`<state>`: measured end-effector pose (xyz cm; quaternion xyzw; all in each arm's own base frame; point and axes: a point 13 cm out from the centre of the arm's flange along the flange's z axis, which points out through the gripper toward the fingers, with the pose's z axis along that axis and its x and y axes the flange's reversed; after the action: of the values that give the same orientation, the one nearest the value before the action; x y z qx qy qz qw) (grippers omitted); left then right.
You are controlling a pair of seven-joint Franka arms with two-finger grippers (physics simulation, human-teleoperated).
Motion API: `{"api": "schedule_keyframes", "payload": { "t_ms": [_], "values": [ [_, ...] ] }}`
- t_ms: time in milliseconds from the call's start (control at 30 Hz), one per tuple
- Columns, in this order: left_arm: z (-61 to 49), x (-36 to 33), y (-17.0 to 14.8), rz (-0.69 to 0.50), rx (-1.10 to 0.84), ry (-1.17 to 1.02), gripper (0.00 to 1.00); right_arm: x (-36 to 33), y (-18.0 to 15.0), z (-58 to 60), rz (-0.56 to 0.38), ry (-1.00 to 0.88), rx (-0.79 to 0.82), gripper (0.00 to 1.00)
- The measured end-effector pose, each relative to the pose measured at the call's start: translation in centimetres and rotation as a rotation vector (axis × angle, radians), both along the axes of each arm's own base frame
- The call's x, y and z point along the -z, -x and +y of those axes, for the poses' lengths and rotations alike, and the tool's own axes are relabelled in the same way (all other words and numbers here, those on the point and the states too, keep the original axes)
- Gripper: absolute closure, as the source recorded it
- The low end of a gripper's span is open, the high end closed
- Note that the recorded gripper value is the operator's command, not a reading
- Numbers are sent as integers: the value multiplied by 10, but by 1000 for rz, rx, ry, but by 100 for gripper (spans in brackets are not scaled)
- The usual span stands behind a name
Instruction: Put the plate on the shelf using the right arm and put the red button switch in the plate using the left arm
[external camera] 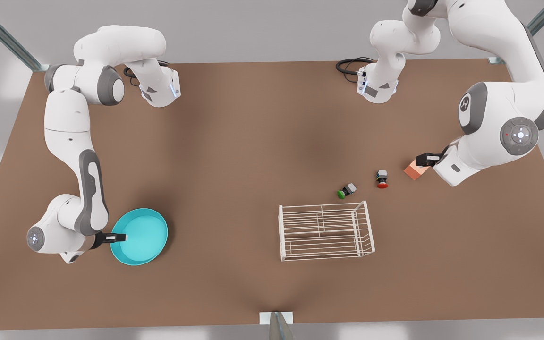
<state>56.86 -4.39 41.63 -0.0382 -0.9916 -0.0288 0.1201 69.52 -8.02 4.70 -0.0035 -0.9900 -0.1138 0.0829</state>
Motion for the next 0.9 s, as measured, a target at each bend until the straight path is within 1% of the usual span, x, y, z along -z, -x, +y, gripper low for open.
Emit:
{"api": "schedule_keyframes", "payload": {
  "t_ms": [100, 167, 200, 233, 267, 300, 433, 533, 700, 733, 833, 900],
  "values": [
    [0, 0, 0, 1, 0, 0, 0, 4, 1, 1, 2, -3, -3, 32],
    [0, 1, 0, 1, 0, 0, 0, 7, 2, 1, 5, -5, -6, 46],
    [0, 1, 0, 1, 0, 0, 0, 9, 2, 2, 6, -6, -7, 59],
    [0, 1, 0, 1, 0, 0, 0, 9, 3, 2, 7, -8, -8, 68],
    [0, 1, 0, 2, 0, 0, 0, 9, 3, 2, 6, -9, -10, 75],
    [1, 1, 0, 2, -1, 0, 0, 9, 2, 2, 5, -10, -12, 79],
    [1, 2, 0, 4, -2, -1, 0, 2, -1, 2, -7, -14, -23, 79],
    [2, 1, 0, 2, -3, 0, 0, -22, -11, 16, -40, -39, -46, 79],
    [2, 3, 0, 4, -3, 0, 0, -88, -27, 93, -112, -222, -108, 79],
    [2, 14, 4, 22, -3, -2, 0, -102, -29, 115, -126, -264, -132, 79],
    [-3, 83, 25, 110, 11, -7, 0, -145, -36, 176, -178, -364, -213, 79],
    [-12, 123, 36, 135, 31, -9, 0, -172, -34, 221, -204, -426, -276, 79]
  ]
}}
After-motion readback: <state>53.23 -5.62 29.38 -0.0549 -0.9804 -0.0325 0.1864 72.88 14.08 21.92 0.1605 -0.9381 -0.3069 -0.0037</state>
